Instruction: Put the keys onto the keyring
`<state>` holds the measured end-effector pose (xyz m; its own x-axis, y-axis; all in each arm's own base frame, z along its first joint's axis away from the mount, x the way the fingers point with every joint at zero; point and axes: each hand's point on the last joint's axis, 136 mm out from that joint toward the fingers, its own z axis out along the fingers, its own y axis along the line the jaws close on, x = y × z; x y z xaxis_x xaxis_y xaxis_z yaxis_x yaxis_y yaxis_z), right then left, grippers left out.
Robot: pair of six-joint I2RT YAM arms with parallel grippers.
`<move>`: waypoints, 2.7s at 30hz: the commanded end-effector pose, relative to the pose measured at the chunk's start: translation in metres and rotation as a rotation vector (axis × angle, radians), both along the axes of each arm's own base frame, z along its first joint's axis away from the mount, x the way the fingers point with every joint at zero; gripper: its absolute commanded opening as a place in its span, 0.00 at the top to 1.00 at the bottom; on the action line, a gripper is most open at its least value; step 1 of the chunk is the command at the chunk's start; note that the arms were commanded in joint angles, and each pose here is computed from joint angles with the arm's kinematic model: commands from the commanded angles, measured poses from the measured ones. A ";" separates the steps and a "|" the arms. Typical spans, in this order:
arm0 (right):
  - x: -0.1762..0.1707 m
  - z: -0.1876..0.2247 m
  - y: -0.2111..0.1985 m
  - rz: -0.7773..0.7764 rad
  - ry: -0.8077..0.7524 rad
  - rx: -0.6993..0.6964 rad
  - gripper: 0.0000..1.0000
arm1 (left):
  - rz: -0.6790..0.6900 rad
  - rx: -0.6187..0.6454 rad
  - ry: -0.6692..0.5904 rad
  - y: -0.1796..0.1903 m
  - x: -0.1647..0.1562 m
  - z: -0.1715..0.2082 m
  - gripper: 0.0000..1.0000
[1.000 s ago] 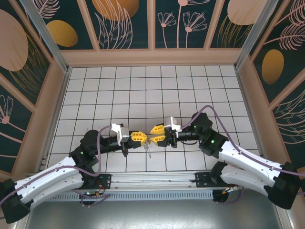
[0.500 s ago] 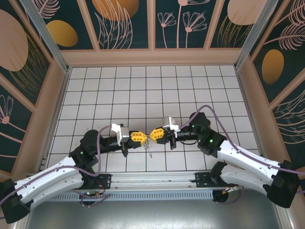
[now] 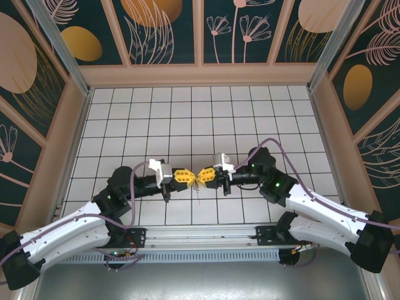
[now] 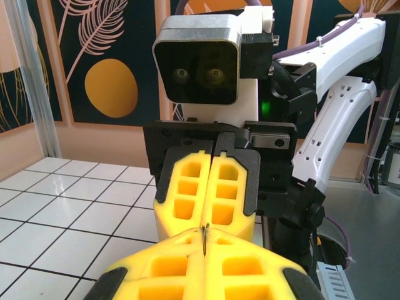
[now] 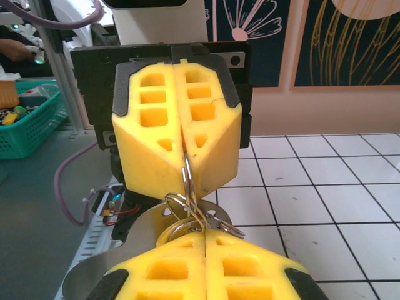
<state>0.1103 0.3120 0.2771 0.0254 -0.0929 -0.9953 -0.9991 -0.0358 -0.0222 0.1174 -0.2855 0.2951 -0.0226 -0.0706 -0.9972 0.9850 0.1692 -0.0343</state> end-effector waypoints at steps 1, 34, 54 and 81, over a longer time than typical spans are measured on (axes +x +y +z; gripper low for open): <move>0.009 0.017 -0.007 -0.075 -0.047 0.050 0.88 | 0.007 -0.015 -0.044 -0.003 0.001 0.016 1.00; 0.014 0.025 -0.012 -0.125 -0.034 0.067 0.39 | -0.009 -0.019 -0.028 -0.009 0.003 0.024 1.00; 0.011 0.025 -0.011 -0.106 -0.012 0.082 0.28 | -0.020 -0.054 -0.043 0.001 -0.006 0.029 1.00; -0.022 0.020 -0.003 0.124 -0.017 0.118 0.47 | -0.092 -0.086 -0.034 0.006 -0.023 0.015 1.00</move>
